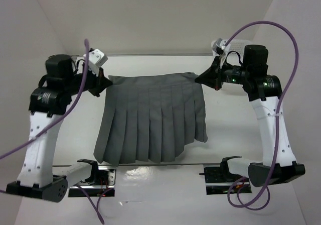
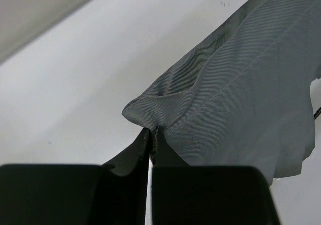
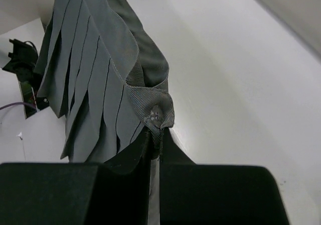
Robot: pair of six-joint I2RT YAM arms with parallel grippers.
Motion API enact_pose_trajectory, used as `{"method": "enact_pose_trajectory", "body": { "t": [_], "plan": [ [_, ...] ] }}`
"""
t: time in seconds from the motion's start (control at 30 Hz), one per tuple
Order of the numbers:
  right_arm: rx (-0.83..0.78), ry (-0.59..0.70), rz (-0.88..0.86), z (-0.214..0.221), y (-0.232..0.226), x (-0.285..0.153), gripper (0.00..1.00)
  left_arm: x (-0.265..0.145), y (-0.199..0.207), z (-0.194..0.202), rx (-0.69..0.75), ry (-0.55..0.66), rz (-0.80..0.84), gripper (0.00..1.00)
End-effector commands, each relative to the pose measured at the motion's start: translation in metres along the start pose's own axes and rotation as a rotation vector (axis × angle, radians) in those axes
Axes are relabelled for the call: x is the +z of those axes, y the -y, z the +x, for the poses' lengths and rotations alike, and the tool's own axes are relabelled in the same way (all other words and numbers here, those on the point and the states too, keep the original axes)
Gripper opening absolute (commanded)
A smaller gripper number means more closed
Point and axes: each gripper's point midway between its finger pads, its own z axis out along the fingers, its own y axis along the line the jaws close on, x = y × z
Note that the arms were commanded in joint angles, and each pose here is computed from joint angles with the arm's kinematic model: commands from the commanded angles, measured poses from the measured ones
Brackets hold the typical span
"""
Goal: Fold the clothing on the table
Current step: Flatten the skirt out
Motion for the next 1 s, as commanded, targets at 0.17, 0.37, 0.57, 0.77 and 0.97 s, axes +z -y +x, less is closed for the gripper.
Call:
{"method": "enact_pose_trajectory", "body": {
  "t": [0.17,0.37,0.57,0.77,0.97],
  "plan": [
    [0.164,-0.205,0.177,0.111,0.094,0.043,0.0,0.12,-0.057,0.108,-0.123,-0.285,0.031,0.01],
    [0.249,-0.316,0.279,0.187,0.164,0.082,0.0,0.192,-0.097,0.156,-0.144,-0.384,0.02,0.02],
    [0.24,-0.384,0.343,0.211,0.218,0.114,0.0,0.248,-0.124,0.186,-0.155,-0.426,0.025,0.02],
    [0.208,-0.434,0.37,0.22,0.235,0.139,0.02,0.278,-0.146,0.188,-0.147,-0.426,0.005,0.04],
    [0.174,-0.38,0.563,0.185,0.267,0.142,0.9,0.282,-0.175,0.167,-0.169,-0.366,-0.105,0.86]
  ]
}}
